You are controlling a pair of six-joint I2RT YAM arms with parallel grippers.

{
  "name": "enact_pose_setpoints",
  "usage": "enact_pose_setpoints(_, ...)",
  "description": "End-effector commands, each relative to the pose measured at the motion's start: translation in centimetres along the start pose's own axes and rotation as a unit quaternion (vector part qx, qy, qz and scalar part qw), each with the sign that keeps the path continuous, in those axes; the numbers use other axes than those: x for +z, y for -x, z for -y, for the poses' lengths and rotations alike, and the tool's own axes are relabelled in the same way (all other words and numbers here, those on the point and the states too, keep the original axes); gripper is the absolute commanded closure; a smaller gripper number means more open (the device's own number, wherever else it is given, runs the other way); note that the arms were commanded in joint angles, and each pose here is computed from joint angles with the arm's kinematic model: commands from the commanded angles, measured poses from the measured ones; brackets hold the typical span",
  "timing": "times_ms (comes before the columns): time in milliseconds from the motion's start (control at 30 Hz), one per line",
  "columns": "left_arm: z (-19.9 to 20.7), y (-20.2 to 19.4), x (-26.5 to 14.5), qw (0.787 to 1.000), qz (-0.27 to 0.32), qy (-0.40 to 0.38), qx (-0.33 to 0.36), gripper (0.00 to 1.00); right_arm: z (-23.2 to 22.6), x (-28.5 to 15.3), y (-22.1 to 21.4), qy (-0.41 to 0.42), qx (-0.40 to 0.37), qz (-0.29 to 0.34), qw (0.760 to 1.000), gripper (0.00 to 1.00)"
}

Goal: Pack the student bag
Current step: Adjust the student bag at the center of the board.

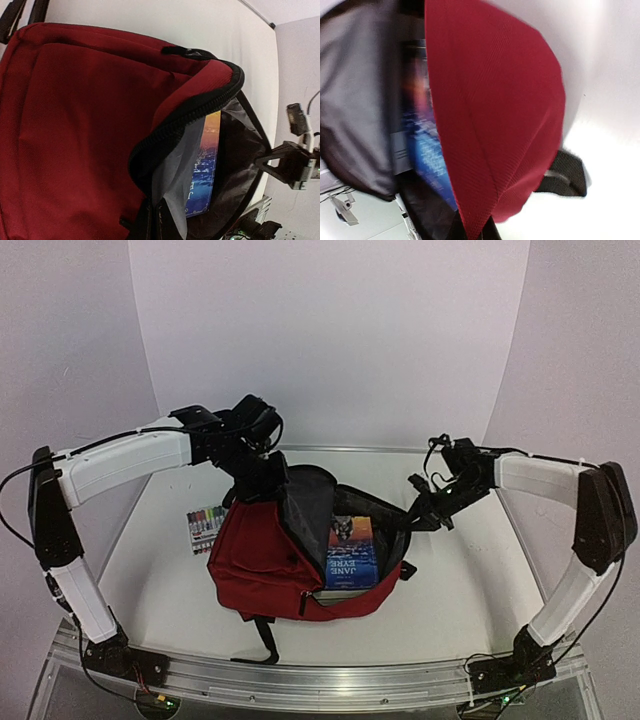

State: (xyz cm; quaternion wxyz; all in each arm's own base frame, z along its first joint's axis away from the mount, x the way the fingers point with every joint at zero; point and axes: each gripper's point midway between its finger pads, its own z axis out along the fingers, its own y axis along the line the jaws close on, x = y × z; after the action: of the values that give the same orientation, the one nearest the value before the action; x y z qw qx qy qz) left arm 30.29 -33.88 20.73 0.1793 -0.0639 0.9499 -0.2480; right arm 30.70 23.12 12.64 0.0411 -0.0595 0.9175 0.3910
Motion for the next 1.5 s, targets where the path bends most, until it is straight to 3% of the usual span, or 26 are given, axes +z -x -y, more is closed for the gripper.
enact_pose_setpoints(0,6.7,0.5,1.1,0.991,-0.019,-0.081,0.104,1.0,-7.5,-5.8,1.0,0.082,-0.088,0.07,0.99,1.0)
enact_pose_setpoints(133,9.5,-2.1,3.3,0.977,-0.078,-0.089,0.179,0.97,-4.8,-3.8,-0.6,0.066,-0.051,0.042,0.996,1.0)
enact_pose_setpoints(200,10.0,-3.1,3.5,0.972,-0.095,-0.093,0.192,0.84,-3.7,-2.8,-1.1,0.062,-0.038,0.027,0.997,1.0)
enact_pose_setpoints(267,9.0,-3.7,3.3,0.976,-0.098,-0.087,0.177,0.63,-2.7,-2.2,-1.2,0.05,-0.036,0.022,0.998,1.0)
enact_pose_setpoints(400,5.9,-3.8,-0.1,0.988,-0.054,-0.077,0.125,0.29,-0.9,-1.6,-1.5,0.029,-0.025,0.018,0.999,1.0)
enact_pose_setpoints(567,0.3,-6.3,-3.1,0.996,-0.05,-0.033,0.067,0.17,0.3,-1.0,-2.5,0.024,-0.009,0.006,1.0,1.0)
enact_pose_setpoints(833,-6.6,-12.6,-4.9,0.995,-0.094,0.026,-0.005,0.17,2.4,-1.8,-3.1,0.002,0.019,0.024,1.0,1.0)
enact_pose_setpoints(1033,-9.3,-14.3,-2.7,0.992,-0.113,0.063,-0.004,0.21,4.6,-2.0,-3.8,-0.01,0.065,0.032,0.997,1.0)
enact_pose_setpoints(1233,-8.3,-11.1,2.0,0.995,-0.079,0.059,0.002,0.36,5.1,-2.1,-4.9,-0.012,0.084,0.039,0.996,1.0)
enact_pose_setpoints(1467,-6.5,-2.6,7.1,0.999,-0.039,0.017,0.009,0.49,4.5,-2.2,-4.9,0.007,0.082,0.043,0.996,1.0)
